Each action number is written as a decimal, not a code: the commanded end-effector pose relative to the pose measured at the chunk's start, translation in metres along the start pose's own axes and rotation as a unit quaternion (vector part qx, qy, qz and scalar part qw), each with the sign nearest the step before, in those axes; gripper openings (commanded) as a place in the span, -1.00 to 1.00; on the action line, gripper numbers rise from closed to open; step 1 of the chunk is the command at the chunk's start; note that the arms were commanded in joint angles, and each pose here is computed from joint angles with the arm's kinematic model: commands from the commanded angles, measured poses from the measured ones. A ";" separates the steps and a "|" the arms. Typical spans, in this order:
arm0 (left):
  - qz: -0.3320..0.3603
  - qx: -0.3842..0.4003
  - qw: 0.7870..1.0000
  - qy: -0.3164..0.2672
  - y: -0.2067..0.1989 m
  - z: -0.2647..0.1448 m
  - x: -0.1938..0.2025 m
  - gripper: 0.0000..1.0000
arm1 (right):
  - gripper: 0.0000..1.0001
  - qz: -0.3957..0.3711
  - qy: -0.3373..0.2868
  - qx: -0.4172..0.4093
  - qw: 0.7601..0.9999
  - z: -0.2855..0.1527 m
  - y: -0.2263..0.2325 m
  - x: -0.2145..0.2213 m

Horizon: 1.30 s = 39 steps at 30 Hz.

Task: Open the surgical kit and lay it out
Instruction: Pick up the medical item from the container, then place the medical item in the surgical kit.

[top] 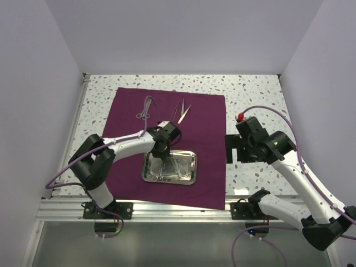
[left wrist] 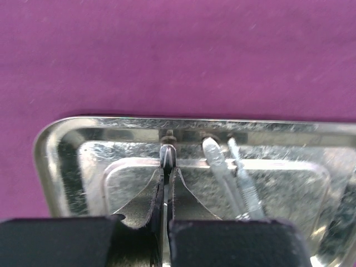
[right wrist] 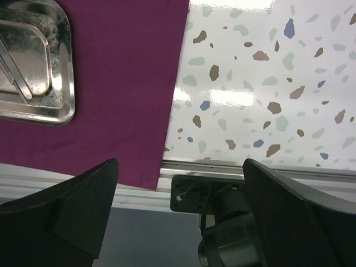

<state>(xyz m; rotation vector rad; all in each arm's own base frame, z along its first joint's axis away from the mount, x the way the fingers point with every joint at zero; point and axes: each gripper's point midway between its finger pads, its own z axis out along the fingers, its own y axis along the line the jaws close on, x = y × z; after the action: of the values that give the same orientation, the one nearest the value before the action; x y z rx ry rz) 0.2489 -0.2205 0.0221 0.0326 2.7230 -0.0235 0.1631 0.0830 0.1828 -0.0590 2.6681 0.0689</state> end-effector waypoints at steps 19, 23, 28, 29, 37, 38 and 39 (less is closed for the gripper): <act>0.013 -0.011 0.994 -0.109 0.050 -0.065 -0.159 -1.00 | 0.96 0.012 -0.008 0.008 1.000 0.007 0.000 -0.003; 0.023 -0.028 0.990 -0.133 0.064 -0.045 -0.213 -1.00 | 0.96 0.011 -0.003 0.012 1.000 0.007 -0.001 -0.002; 0.034 -0.035 0.984 -0.173 0.073 -0.023 -0.282 -1.00 | 0.96 0.013 -0.002 0.020 1.000 0.007 -0.003 -0.002; 0.036 -0.042 0.986 -0.156 0.075 -0.001 -0.282 -1.00 | 0.96 0.012 -0.001 0.021 1.000 0.007 -0.003 -0.002; 0.002 -0.049 0.983 -0.177 0.096 0.047 -0.348 -0.96 | 0.96 0.007 0.006 0.035 0.999 0.011 -0.005 -0.005; -0.001 -0.049 0.984 -0.170 0.098 0.058 -0.346 -0.82 | 0.96 0.008 0.005 0.036 0.999 0.011 -0.005 -0.006; -0.005 -0.046 0.984 -0.172 0.100 0.060 -0.348 -0.76 | 0.96 0.006 0.005 0.041 0.999 0.011 -0.007 -0.006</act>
<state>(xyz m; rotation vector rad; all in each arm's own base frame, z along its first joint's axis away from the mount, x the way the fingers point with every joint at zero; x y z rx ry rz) 0.5777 -0.1410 0.0888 0.0047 2.4212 0.1004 0.1687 0.0804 0.1696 -0.0279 2.7053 -0.0049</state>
